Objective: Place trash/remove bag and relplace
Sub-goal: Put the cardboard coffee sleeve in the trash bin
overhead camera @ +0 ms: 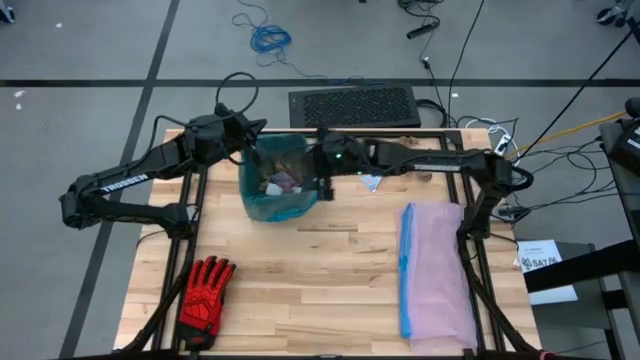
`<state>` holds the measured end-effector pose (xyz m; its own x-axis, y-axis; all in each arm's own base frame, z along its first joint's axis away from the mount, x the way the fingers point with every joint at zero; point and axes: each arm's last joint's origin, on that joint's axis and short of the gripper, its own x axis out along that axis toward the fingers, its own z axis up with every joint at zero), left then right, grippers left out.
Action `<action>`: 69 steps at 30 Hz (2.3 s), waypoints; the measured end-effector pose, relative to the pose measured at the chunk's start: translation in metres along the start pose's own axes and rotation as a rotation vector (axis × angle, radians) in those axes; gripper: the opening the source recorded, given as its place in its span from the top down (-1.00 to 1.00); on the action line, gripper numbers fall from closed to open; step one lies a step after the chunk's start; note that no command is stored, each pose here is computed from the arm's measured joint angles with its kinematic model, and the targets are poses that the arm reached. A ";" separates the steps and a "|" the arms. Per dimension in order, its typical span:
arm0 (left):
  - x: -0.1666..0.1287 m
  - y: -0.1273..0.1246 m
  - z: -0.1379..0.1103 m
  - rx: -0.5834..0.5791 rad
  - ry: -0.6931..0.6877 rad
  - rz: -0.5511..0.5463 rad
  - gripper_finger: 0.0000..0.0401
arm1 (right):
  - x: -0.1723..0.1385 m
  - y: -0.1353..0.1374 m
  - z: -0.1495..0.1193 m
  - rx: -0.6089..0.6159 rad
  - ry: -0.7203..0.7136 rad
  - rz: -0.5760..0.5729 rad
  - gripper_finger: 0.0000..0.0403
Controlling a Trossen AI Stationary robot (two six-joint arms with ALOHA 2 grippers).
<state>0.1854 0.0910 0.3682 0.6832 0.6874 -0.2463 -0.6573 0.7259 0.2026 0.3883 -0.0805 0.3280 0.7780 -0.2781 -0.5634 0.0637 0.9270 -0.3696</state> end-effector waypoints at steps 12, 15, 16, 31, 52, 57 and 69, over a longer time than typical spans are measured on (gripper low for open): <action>0.000 0.000 -0.001 0.005 0.011 -0.002 1.00 | -0.016 -0.046 -0.067 0.236 0.137 0.065 0.04; 0.000 0.000 -0.001 0.004 0.011 -0.002 1.00 | -0.023 -0.049 -0.060 0.218 0.076 0.045 0.02; 0.000 0.000 -0.001 0.004 0.011 -0.002 1.00 | -0.026 -0.050 -0.059 0.213 0.064 0.040 0.02; 0.000 -0.001 -0.004 0.014 0.035 -0.008 1.00 | -0.080 -0.121 -0.108 0.504 0.128 -0.189 0.00; -0.002 -0.007 -0.003 -0.016 0.033 -0.045 1.00 | 0.022 -0.135 -0.288 1.148 0.191 -0.123 0.00; -0.003 -0.009 -0.004 -0.017 0.040 -0.054 1.00 | 0.035 -0.131 -0.299 1.222 0.203 -0.103 0.00; -0.003 -0.009 -0.006 -0.010 0.060 -0.055 1.00 | 0.049 -0.129 -0.285 1.187 0.103 -0.088 0.58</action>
<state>0.1872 0.0826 0.3614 0.6985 0.6434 -0.3134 -0.6226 0.7622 0.1773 0.2397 -0.2859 0.1375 0.6919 -0.3211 -0.6467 0.6941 0.5426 0.4731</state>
